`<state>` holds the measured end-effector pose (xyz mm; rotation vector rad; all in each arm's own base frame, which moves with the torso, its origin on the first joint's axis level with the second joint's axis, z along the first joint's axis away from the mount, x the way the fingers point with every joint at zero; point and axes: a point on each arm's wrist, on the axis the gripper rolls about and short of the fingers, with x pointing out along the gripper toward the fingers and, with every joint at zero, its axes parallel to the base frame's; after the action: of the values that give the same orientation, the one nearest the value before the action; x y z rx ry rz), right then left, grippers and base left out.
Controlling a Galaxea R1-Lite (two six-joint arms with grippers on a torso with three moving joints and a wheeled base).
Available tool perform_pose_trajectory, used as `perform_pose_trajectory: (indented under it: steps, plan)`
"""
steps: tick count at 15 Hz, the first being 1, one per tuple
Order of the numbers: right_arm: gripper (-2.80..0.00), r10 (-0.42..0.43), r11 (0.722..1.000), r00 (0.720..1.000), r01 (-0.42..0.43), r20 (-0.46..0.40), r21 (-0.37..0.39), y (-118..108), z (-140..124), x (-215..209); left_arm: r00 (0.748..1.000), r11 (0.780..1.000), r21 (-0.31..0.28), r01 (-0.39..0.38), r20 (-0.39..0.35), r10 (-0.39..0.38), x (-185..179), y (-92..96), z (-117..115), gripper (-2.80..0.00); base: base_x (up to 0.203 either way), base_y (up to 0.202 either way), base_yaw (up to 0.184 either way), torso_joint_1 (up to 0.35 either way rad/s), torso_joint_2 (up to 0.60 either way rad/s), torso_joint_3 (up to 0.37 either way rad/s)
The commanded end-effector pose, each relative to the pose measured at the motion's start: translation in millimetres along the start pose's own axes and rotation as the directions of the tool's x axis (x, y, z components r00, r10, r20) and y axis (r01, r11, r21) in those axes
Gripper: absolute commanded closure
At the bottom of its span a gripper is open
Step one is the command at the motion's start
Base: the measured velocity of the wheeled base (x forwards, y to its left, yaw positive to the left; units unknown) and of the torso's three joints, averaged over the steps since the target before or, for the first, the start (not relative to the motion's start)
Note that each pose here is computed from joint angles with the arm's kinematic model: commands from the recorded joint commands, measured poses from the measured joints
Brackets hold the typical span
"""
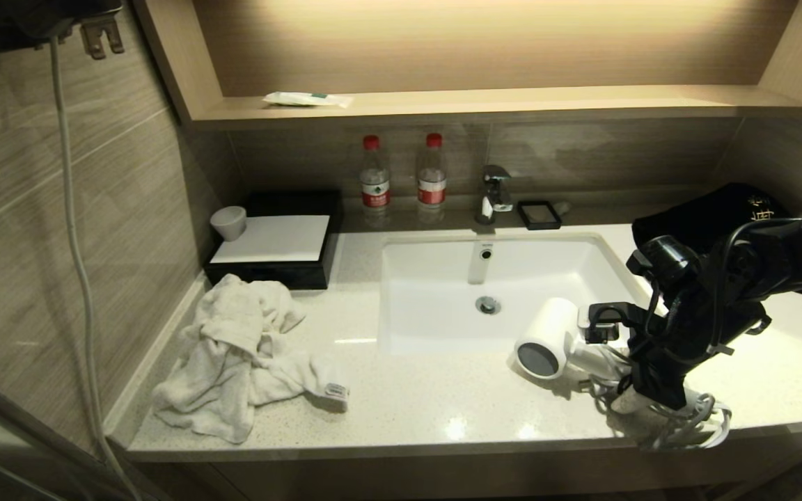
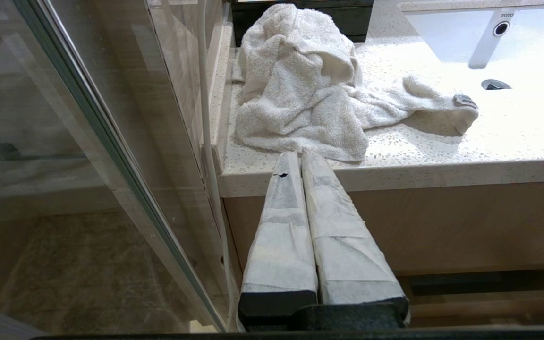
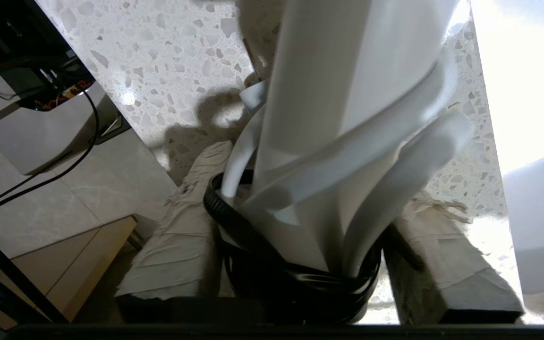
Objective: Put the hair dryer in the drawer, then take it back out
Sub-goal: Pick up the hairdryer
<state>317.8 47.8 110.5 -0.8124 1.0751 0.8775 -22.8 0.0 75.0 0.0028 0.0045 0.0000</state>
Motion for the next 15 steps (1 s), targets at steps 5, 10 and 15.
perform_pose_trajectory:
  steps: [5, 10, 15]
  plan:
    - [0.00, -0.077, 0.996, 0.996, 0.075, 0.052, 0.044, 14, -2, -38, 1.000, 1.000, 0.000, 0.000, -0.003, 0.000, 0, 0.0, 0, 0.00, 0.000, 0.000, 0.000, 0.000, 0.00, 0.000]
    - [0.00, -0.141, 0.961, 0.985, 0.112, 0.097, 0.254, 39, -12, -72, 1.000, 1.000, 0.000, 0.000, -0.002, 0.000, 0, 0.0, 0, 0.00, 0.000, 0.000, 0.000, 0.000, 0.00, 0.000]
    - [0.00, -0.197, 0.934, 0.972, 0.145, 0.130, 0.327, 69, -28, -98, 1.000, 1.000, 0.000, 0.000, -0.002, 0.000, 0, 0.0, 0, 0.00, 0.000, 0.000, 0.000, 0.000, 0.00, 0.000]
